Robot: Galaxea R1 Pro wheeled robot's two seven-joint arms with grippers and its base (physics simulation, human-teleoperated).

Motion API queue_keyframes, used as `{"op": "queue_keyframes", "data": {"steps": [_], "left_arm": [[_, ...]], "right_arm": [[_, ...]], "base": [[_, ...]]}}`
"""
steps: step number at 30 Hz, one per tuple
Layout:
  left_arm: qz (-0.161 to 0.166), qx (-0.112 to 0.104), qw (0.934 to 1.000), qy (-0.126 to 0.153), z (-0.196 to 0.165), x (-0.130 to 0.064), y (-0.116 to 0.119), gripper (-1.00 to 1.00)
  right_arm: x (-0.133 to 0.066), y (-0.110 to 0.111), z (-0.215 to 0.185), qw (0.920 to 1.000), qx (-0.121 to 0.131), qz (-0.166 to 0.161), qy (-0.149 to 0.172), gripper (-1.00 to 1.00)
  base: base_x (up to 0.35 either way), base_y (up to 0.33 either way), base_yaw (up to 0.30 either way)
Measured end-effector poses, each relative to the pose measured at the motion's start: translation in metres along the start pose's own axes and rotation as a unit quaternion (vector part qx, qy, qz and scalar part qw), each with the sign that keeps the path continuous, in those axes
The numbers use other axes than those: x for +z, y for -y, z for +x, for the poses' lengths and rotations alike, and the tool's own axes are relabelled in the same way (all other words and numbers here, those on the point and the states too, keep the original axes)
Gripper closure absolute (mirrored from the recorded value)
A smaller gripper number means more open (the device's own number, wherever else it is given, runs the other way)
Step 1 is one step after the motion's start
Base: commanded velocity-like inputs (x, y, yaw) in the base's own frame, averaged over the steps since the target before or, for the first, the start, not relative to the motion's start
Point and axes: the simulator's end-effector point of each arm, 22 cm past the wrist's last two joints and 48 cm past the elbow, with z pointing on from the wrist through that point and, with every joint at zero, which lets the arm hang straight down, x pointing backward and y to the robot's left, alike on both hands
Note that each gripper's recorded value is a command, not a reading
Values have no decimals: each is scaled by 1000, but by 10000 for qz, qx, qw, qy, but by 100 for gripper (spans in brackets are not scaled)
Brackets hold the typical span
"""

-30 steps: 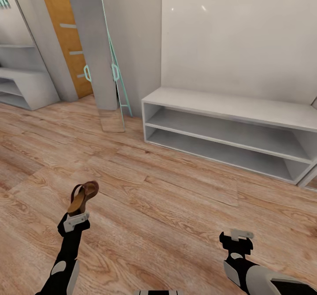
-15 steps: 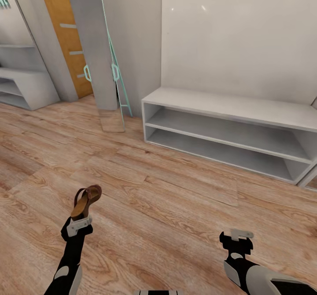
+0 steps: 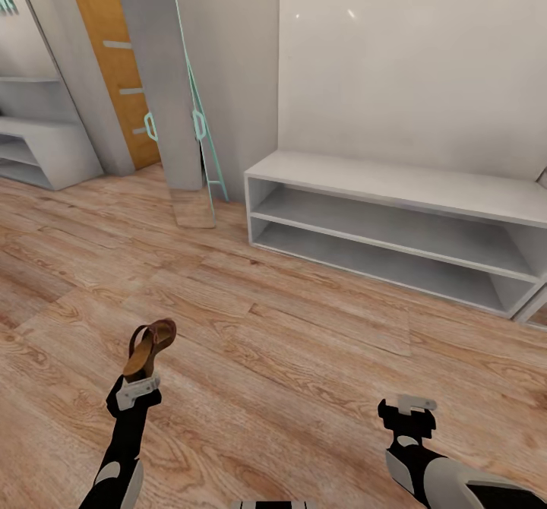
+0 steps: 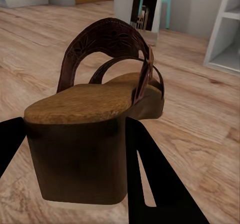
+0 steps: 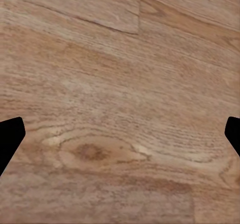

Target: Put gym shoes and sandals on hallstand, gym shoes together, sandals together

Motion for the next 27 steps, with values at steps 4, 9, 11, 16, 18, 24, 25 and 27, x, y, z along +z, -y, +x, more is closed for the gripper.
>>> {"op": "queue_keyframes", "data": {"steps": [4, 9, 11, 16, 18, 24, 25, 27], "left_arm": [[-2, -6, 10000, 5, 0, 0, 0, 100], [8, -17, 10000, 9, -1, 0, 2, 100], [29, -15, 10000, 15, -2, 0, 4, 100], [115, -1, 9999, 31, -3, 0, 11, 100], [136, 0, 9999, 34, -4, 0, 13, 100], [250, -69, 9995, -155, 12, -7, 28, 100], [272, -90, 9994, -196, 15, -9, 31, 100], [362, -122, 9989, -281, 22, -13, 43, 100]], "right_arm": [[-1, -3, -2, 10000, -54, -40, 31, -100], [-2, -5, -3, 9999, -93, -68, 56, -100], [-3, -7, -4, 9999, -96, -84, 60, -100], [-6, -16, -5, 9998, -83, -149, 68, -100], [-7, -18, -6, 9998, -79, -163, 73, -100], [-8, -21, -7, 9998, -71, -191, 76, -100], [-8, -21, -7, 9998, -70, -193, 77, -100], [-8, -21, -8, 9998, -68, -197, 77, -100]], "base": [[0, 0, -144], [0, 0, -220], [0, 0, -247], [0, 0, -257], [0, 0, -263], [0, 0, -255], [0, 0, -174], [0, 0, -100]]}}
